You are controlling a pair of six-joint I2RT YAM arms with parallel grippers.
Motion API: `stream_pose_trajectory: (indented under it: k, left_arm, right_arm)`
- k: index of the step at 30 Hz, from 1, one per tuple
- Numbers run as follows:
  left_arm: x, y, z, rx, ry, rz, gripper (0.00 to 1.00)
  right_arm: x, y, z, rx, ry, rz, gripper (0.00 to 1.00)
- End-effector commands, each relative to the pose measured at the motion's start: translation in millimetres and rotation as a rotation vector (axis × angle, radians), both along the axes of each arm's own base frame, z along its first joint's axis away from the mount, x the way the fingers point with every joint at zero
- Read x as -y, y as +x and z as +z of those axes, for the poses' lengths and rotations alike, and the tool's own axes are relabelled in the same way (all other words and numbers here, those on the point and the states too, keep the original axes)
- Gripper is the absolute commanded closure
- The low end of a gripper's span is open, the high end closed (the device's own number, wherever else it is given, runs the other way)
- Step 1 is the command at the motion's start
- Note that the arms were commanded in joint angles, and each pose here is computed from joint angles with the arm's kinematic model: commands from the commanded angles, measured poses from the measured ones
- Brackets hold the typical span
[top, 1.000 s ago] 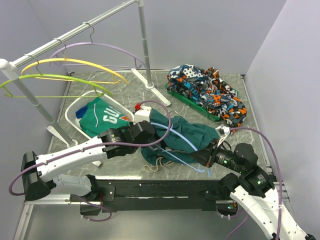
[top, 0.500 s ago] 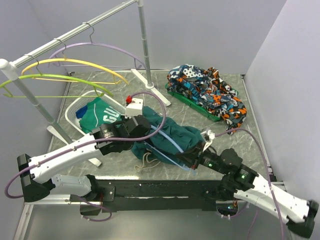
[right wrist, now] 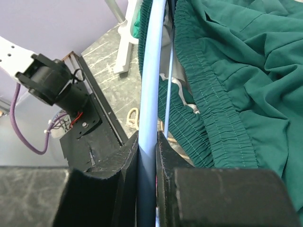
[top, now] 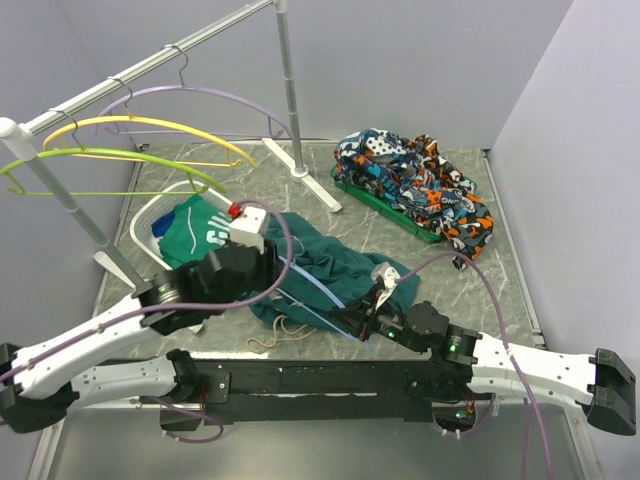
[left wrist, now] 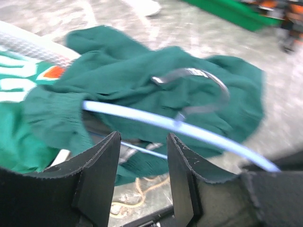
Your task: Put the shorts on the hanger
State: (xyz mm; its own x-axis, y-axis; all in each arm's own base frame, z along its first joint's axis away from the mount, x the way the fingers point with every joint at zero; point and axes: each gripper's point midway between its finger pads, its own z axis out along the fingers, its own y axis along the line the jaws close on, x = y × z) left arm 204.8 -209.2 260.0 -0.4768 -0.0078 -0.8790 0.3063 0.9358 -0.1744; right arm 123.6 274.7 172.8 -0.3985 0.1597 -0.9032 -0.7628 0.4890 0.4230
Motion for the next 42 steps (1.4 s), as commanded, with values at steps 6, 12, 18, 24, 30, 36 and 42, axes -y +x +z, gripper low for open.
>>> stream_pose_trajectory:
  k: [6, 12, 18, 24, 30, 36, 42]
  left_arm:
    - [38.0, -34.4, 46.7, 0.148, -0.257, -0.348, 0.35]
    - [50.6, -4.9, 35.9, 0.178, -0.234, -0.234, 0.31]
    - [63.2, 11.0, 42.7, 0.215, -0.269, -0.185, 0.30]
    - [69.9, 17.5, 37.6, 0.226, -0.285, -0.166, 0.35]
    - [68.7, 23.2, 25.4, 0.233, -0.263, -0.139, 0.53]
    - [70.3, 24.4, 25.2, 0.254, -0.261, -0.148, 0.99]
    - [64.3, 22.1, 25.2, 0.265, -0.259, -0.147, 0.99]
  right_arm:
    - [-8.9, 5.9, 40.5, 0.076, 0.111, -0.012, 1.00]
    - [-12.6, 5.0, 38.5, 0.067, 0.101, -0.001, 1.00]
    - [-13.7, 4.7, 36.4, 0.066, 0.084, 0.001, 1.00]
    - [-14.6, 4.2, 33.8, 0.060, 0.074, -0.001, 1.00]
    - [-14.2, 3.6, 32.8, 0.058, 0.066, -0.007, 1.00]
    - [-12.9, 5.9, 31.7, 0.044, 0.046, -0.028, 1.00]
    - [1.8, 13.7, 42.2, -0.031, 0.046, -0.121, 0.49]
